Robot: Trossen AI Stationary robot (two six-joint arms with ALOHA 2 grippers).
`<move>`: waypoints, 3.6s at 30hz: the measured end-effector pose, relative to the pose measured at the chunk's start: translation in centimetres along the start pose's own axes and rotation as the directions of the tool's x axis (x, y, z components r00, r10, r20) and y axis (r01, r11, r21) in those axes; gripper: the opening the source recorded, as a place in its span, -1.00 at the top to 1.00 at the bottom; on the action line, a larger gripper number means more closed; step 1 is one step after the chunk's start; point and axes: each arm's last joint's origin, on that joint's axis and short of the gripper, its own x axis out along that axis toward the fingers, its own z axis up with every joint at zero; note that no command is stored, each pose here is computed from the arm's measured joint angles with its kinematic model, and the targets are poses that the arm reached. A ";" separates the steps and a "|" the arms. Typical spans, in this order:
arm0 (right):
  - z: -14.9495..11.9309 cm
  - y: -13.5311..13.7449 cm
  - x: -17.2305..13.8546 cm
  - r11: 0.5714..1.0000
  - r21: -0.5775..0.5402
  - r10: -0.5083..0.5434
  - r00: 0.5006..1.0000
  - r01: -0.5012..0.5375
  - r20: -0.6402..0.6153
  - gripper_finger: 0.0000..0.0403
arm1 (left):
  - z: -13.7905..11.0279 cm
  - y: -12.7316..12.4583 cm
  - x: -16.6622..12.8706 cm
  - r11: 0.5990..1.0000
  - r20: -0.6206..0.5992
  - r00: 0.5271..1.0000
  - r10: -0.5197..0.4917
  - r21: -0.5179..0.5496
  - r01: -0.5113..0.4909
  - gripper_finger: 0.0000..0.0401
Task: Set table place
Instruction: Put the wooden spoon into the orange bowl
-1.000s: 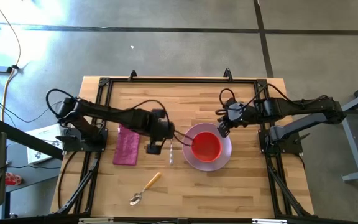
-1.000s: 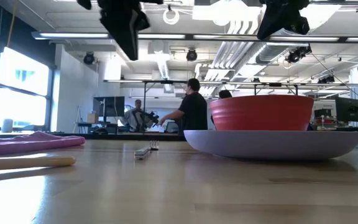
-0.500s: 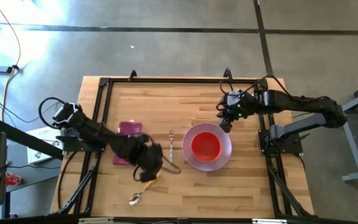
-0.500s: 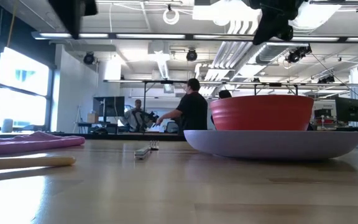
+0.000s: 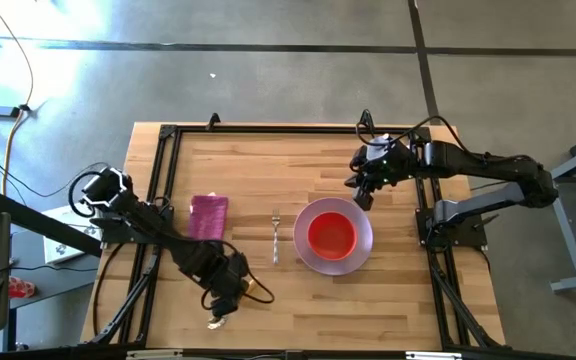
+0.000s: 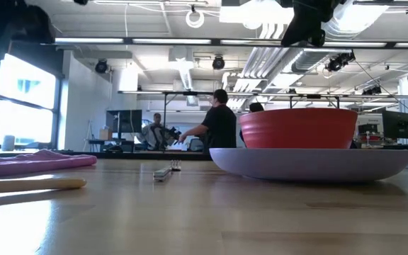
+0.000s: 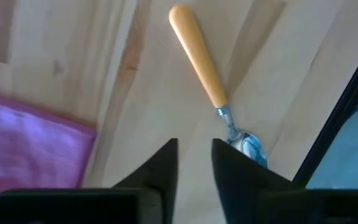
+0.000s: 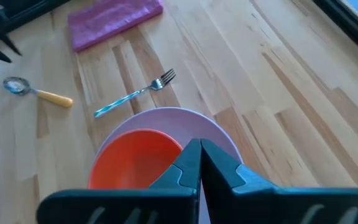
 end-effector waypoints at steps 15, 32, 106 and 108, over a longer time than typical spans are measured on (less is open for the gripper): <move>0.0 0.1 0.0 1.000 -0.017 0.018 1.000 -0.018 -0.005 1.00 | -0.1 0.1 1.5 0.986 -0.002 0.999 -0.038 -0.164 0.037 -0.20; 0.3 -0.8 0.0 0.999 -0.034 0.010 1.000 -0.010 0.007 1.00 | -1.0 -2.6 6.2 0.972 -0.075 0.996 -0.040 -0.233 0.022 -0.13; 3.1 -0.1 -0.4 0.988 -0.158 0.047 0.954 0.000 0.297 1.00 | 8.7 8.1 -9.5 0.898 0.374 0.822 0.430 -0.077 -0.434 0.99; 3.7 0.2 -0.5 0.984 -0.181 0.069 0.931 -0.003 0.359 1.00 | 9.7 9.3 -11.2 0.877 0.415 0.789 0.454 -0.054 -0.477 0.99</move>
